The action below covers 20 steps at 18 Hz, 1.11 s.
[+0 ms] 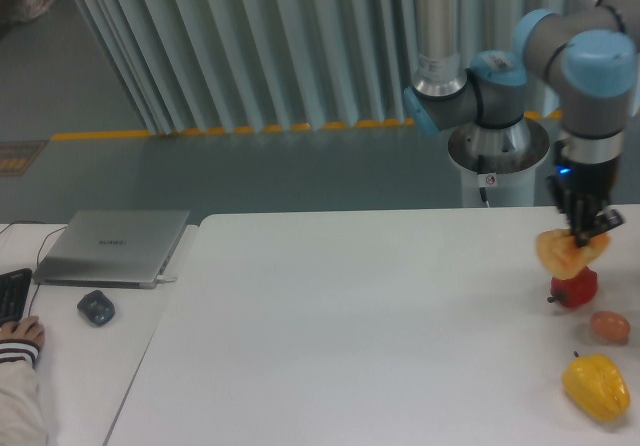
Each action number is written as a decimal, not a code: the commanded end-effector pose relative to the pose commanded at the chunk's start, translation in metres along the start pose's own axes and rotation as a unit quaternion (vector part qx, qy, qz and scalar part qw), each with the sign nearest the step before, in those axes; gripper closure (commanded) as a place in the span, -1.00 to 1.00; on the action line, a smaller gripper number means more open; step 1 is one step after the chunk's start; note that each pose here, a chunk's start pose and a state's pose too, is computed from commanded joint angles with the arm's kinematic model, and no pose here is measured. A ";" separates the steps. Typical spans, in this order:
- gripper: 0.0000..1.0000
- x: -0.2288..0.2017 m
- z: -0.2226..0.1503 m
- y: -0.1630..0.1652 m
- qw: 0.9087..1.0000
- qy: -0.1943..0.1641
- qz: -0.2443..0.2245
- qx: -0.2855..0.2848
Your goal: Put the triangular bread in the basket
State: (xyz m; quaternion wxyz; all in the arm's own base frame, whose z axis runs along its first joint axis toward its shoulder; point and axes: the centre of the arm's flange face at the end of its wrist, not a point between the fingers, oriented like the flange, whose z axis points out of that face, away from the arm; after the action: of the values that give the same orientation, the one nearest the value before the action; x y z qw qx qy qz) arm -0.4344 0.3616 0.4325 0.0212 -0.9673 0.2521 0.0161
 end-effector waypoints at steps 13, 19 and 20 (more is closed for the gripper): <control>1.00 -0.021 0.022 0.188 0.996 0.013 0.092 -0.002; 0.59 -0.026 0.032 0.216 0.993 0.009 0.118 -0.004; 0.31 -0.026 0.033 0.216 0.992 0.010 0.126 -0.004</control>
State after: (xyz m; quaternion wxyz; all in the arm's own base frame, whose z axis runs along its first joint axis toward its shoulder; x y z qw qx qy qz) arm -0.5634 0.1880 0.3932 0.0129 -0.9281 0.3720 0.0103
